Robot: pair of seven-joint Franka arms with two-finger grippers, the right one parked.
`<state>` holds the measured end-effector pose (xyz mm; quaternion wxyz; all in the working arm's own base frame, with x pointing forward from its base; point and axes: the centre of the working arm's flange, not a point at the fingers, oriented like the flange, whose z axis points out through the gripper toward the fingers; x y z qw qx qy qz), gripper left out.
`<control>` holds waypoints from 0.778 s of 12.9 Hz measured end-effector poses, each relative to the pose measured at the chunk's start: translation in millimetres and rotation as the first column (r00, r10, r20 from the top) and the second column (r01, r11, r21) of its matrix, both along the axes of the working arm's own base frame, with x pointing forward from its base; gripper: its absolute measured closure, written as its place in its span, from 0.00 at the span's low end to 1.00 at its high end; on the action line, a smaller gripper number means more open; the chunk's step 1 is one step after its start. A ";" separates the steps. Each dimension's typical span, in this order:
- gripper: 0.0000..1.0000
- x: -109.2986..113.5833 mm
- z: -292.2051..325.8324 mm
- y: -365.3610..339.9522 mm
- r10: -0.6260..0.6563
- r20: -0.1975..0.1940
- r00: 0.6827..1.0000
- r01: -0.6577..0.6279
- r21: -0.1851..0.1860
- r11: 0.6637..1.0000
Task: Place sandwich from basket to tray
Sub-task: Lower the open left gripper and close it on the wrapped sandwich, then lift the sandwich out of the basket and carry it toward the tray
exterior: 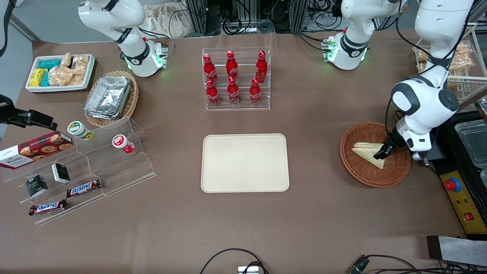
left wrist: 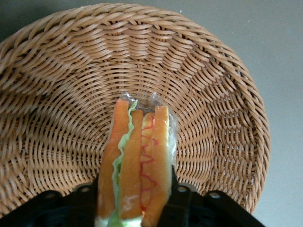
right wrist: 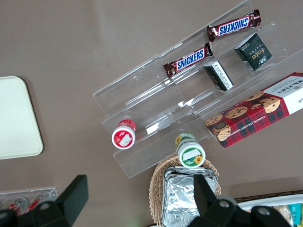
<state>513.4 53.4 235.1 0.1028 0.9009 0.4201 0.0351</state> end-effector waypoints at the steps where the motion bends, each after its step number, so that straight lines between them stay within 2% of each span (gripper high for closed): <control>1: 0.60 0.0 0.0 -0.2 -0.015 0.002 1.000 0.015 0.002 1.000; 5: 0.61 0.6 1.9 -0.7 -0.049 0.011 0.999 0.049 0.009 0.999; 8: 0.61 5.9 17.4 -8.3 -0.098 0.044 0.994 0.097 0.018 0.995; 10: 0.61 8.3 36.4 -17.7 -0.184 0.044 0.982 0.182 0.045 0.982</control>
